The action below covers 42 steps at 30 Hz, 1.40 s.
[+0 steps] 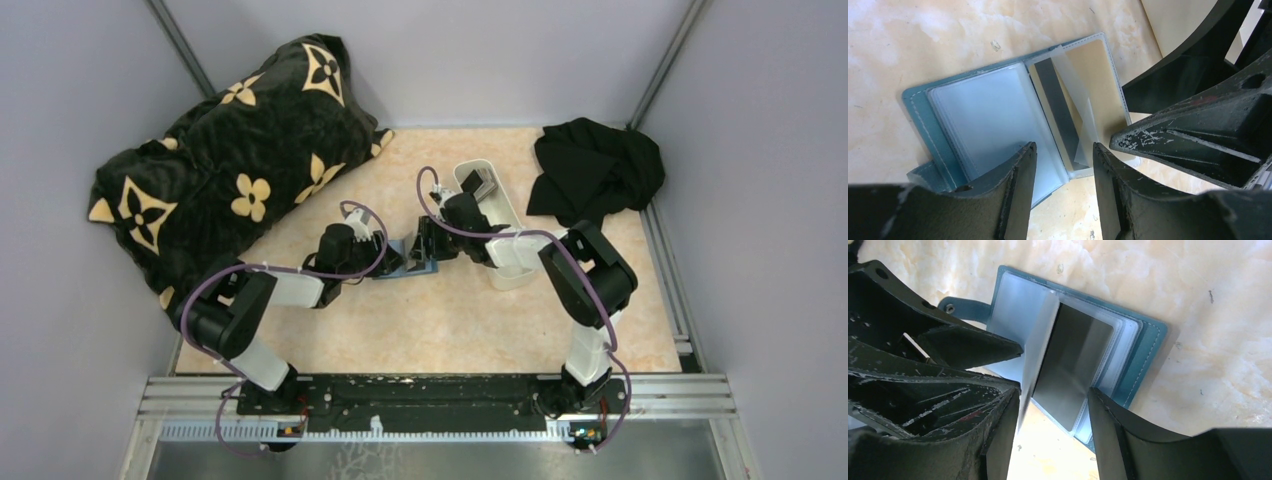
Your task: Take the credit cards out of the card holder
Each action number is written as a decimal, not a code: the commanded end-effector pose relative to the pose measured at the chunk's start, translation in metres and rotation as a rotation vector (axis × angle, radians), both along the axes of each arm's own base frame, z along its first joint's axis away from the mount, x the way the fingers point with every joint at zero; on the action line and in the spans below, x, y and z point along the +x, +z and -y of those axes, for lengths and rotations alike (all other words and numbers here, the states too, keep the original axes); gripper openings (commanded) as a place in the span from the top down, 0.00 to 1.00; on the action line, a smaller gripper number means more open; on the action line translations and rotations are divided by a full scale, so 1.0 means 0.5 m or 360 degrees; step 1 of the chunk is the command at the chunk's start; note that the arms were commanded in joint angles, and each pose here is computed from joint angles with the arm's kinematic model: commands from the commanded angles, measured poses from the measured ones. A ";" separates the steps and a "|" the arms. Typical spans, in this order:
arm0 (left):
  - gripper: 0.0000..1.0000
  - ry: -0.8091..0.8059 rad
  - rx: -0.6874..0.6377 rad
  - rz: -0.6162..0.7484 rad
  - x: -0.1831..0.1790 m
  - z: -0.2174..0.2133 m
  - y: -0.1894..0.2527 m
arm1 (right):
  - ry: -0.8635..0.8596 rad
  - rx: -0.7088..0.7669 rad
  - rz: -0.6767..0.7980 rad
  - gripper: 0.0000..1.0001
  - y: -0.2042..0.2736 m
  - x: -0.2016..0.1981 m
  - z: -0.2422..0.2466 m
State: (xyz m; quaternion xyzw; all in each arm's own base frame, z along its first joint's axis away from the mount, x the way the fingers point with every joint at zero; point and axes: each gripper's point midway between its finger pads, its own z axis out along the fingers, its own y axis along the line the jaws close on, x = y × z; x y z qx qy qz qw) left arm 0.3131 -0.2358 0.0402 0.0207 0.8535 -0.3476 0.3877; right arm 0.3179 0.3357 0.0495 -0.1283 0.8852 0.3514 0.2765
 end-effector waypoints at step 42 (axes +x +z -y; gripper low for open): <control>0.47 0.0332 0.0330 -0.0011 -0.024 -0.151 0.011 | 0.0140 0.0209 0.0031 0.41 0.023 0.004 -0.060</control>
